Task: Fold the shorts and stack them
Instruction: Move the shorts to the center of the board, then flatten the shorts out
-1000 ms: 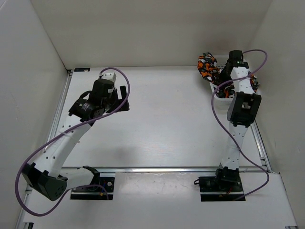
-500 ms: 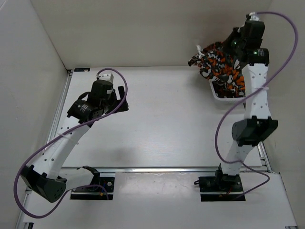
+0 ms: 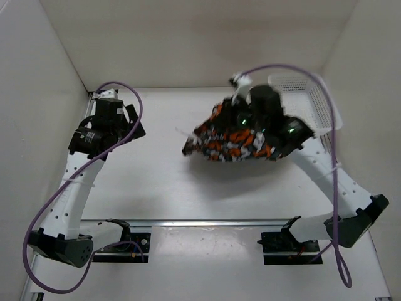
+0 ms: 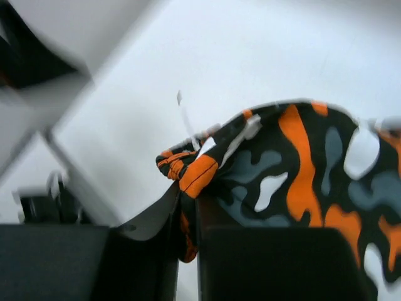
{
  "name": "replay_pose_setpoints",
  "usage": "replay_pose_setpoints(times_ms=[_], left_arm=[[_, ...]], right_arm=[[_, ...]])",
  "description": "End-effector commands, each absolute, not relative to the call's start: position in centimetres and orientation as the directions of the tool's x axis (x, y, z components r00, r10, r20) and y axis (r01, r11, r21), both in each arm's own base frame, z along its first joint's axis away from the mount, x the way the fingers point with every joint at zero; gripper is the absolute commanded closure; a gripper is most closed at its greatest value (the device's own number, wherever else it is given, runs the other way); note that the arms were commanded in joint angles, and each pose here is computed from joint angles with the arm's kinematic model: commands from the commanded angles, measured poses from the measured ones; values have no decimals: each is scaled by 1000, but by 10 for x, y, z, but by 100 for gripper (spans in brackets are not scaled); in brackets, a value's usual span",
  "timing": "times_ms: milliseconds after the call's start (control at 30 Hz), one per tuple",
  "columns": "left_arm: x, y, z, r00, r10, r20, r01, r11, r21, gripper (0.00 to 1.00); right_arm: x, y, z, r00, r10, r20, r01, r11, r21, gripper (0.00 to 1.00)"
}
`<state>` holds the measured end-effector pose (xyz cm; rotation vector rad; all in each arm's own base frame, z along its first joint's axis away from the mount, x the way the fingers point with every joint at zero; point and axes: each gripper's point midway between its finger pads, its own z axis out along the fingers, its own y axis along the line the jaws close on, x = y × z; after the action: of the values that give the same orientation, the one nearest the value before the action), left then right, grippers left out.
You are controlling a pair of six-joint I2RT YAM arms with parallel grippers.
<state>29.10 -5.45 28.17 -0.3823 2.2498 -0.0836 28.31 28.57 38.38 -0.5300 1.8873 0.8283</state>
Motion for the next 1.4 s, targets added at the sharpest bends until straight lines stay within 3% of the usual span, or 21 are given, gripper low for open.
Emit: replay_pose_setpoints(times_ms=[0,33,67,100,133,200,300,333,367,400,500,600,833,900,933,1000,1033,1100,1167,1200,1367], left_arm=[[279,-39,293,-591,-324,-739,-267,943,-200,0],[277,-43,288,-608,-323,-725,-251,945,-210,0],[277,-43,284,-619,-328,-713,-251,944,-216,0],[277,-48,272,-641,-326,-695,-241,945,-221,0],[275,-59,266,-667,-324,-670,-202,945,-257,0],[280,-74,239,-718,-324,-616,-172,940,-295,0],[279,-108,193,-806,-319,-500,-143,923,-358,0],[283,-119,185,-817,-322,-478,-132,912,-389,0],[284,-124,172,-832,-330,-445,-143,904,-403,0],[289,-134,150,-854,-327,-404,-146,897,-417,0],[297,-161,123,-896,-275,-349,-118,905,-409,0],[308,-181,104,-919,-210,-333,-83,930,-358,0],[328,-215,59,-956,-88,-280,-6,960,-279,0],[328,-223,51,-964,-74,-255,4,957,-289,6],[327,-223,47,-967,-72,-245,1,959,-284,17],[330,-227,46,-967,-71,-246,5,955,-296,35],[331,-225,46,-965,-73,-251,3,957,-289,64],[335,-227,53,-961,-65,-270,18,955,-295,90],[342,-219,66,-951,-98,-293,1,948,-319,90],[341,-212,70,-951,-103,-291,-3,946,-323,90],[367,-174,138,-892,-224,-393,-50,912,-407,90]], right_arm=[[246,282,300,-572,-84,-816,-591,731,340,65],[225,280,259,-624,-136,-769,-576,745,336,46],[215,276,249,-654,-107,-749,-536,764,359,39],[211,262,254,-634,-56,-772,-496,795,350,21],[199,254,235,-658,-64,-750,-469,814,342,16],[194,236,238,-667,31,-744,-387,839,382,17],[203,204,227,-697,144,-703,-205,899,388,33],[204,204,225,-714,156,-682,-187,897,401,33],[203,208,217,-749,179,-638,-147,894,423,31],[199,211,210,-785,183,-592,-129,887,444,15],[185,238,189,-862,177,-475,-98,861,498,0],[166,268,169,-903,103,-417,-139,848,511,0],[166,304,136,-893,15,-450,-166,918,359,0],[172,315,130,-889,22,-457,-169,913,371,0],[175,316,118,-891,14,-453,-160,925,344,0],[180,322,109,-891,11,-453,-156,931,329,4],[182,325,99,-895,-14,-446,-165,939,301,7],[187,328,90,-892,-41,-450,-181,945,272,37],[192,332,83,-890,-57,-452,-187,951,248,71],[197,326,84,-884,-61,-463,-181,959,220,98],[255,308,138,-800,-18,-600,-189,956,224,100]])
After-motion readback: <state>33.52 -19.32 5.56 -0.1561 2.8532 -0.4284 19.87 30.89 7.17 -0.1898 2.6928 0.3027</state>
